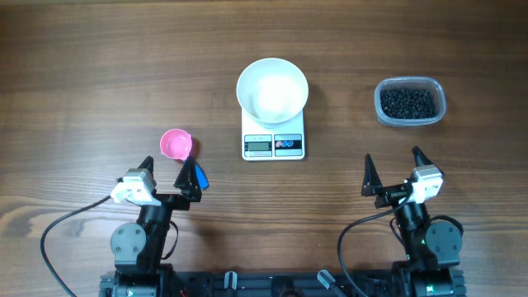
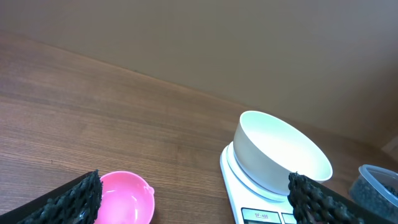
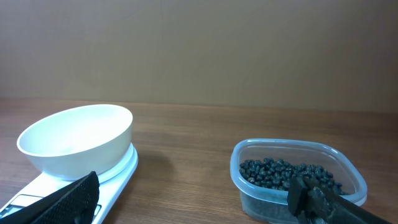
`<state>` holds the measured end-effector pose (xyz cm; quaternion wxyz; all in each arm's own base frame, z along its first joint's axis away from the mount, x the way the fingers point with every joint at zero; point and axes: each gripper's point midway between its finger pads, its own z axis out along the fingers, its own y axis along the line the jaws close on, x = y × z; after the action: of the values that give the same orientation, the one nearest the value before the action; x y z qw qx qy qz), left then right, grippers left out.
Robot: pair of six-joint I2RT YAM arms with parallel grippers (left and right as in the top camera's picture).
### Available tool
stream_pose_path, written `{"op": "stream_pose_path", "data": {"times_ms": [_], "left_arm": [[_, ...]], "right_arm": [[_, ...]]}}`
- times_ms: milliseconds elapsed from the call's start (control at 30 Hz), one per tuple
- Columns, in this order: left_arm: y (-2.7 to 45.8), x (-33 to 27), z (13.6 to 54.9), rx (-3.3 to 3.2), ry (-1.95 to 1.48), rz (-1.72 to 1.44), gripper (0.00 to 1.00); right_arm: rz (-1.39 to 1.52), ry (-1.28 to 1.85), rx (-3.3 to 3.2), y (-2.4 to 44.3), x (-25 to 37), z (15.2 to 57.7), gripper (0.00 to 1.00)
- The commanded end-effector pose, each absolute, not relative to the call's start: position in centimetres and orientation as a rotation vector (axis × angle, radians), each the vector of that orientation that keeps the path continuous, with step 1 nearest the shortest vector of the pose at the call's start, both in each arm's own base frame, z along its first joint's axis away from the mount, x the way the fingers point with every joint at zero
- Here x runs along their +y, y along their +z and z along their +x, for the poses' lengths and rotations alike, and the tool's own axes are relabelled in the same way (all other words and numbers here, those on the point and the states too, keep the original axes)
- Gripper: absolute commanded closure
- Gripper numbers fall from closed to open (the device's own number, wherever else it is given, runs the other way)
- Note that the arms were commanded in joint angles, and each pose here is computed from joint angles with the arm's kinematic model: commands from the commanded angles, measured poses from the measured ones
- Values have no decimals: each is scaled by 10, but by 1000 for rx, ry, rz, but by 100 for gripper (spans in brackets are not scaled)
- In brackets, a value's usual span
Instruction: Scoop item into bowl and weigh 150g on scale
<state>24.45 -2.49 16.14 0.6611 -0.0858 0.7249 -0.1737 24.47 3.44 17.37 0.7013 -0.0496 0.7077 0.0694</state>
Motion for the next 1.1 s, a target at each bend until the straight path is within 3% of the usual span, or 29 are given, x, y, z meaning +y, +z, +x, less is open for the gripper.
{"op": "stream_pose_path", "data": {"times_ms": [0, 1067], "left_arm": [[158, -25, 245, 1642, -397, -204, 0], [164, -23, 245, 1619, -384, -201, 0]], "right_arm": [[-97, 138, 1560, 177, 31, 245, 0], [-97, 138, 1565, 176, 31, 245, 0]]}}
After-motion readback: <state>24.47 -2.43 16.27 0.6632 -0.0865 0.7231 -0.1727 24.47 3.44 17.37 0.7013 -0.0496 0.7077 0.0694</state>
